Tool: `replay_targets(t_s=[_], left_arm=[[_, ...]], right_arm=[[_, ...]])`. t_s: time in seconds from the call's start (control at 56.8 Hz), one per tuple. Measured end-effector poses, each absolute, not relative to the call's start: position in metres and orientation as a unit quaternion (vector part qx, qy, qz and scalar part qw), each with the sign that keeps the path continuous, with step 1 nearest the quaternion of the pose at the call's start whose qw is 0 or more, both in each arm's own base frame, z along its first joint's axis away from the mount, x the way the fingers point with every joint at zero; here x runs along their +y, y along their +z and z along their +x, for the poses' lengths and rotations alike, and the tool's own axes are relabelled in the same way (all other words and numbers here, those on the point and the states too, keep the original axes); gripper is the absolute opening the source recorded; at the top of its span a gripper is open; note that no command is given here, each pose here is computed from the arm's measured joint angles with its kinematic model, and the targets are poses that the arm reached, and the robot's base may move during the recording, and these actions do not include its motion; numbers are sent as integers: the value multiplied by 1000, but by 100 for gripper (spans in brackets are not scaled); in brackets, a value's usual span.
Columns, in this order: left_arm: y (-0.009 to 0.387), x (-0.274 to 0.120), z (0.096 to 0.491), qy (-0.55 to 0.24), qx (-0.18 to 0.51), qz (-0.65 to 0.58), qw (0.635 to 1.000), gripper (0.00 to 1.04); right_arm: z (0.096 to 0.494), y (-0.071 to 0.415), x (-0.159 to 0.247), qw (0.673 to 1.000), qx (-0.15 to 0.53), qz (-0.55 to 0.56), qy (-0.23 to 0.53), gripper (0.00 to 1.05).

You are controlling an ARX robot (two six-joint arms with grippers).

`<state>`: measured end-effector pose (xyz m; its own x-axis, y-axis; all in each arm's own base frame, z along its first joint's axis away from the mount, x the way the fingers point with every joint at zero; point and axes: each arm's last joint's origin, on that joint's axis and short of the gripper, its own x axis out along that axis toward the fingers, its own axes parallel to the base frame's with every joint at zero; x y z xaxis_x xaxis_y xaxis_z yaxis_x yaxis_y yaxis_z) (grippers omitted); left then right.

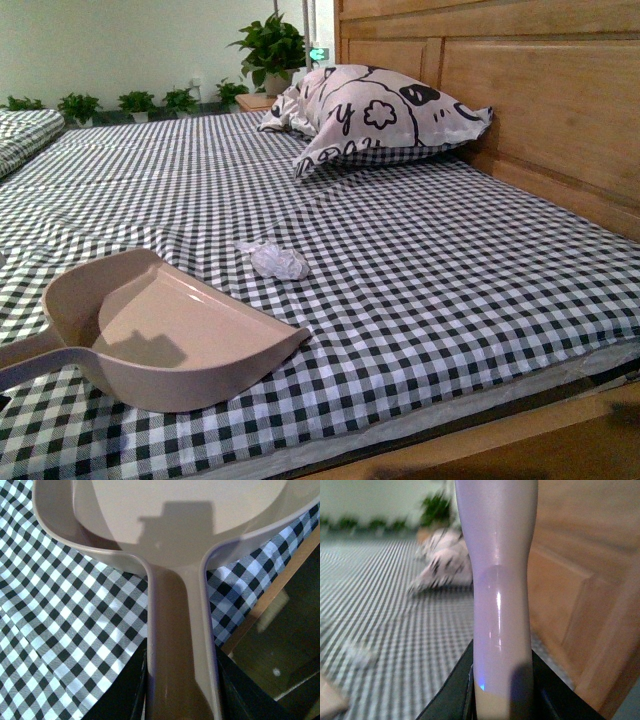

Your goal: Clean up trash

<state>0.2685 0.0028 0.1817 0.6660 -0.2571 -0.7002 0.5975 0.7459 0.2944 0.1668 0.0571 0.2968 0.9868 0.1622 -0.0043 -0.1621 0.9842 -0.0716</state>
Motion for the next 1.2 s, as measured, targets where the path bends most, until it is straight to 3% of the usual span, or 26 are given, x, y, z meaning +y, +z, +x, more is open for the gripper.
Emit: replay_targets(t_s=[0.158,0.405,0.616,0.845,1.197], left_arm=[[181,3,268,-246,328,260,874,28],[181,3,268,-246,328,261,874,28],[181,3,268,-246,328,261,874,28],[181,3,268,-247,328,261,874,28],[181,3,268,-247,328,262,874,28]], right_arm=[[211,301,85,965,183,-74,171,20],[319,266,138,931,291,-105,191,20],[376,235,175,911,341,-121,196,20],[402,205,201,890,380,-143,205,20],[398,176,222,849,422,-173,268,20]])
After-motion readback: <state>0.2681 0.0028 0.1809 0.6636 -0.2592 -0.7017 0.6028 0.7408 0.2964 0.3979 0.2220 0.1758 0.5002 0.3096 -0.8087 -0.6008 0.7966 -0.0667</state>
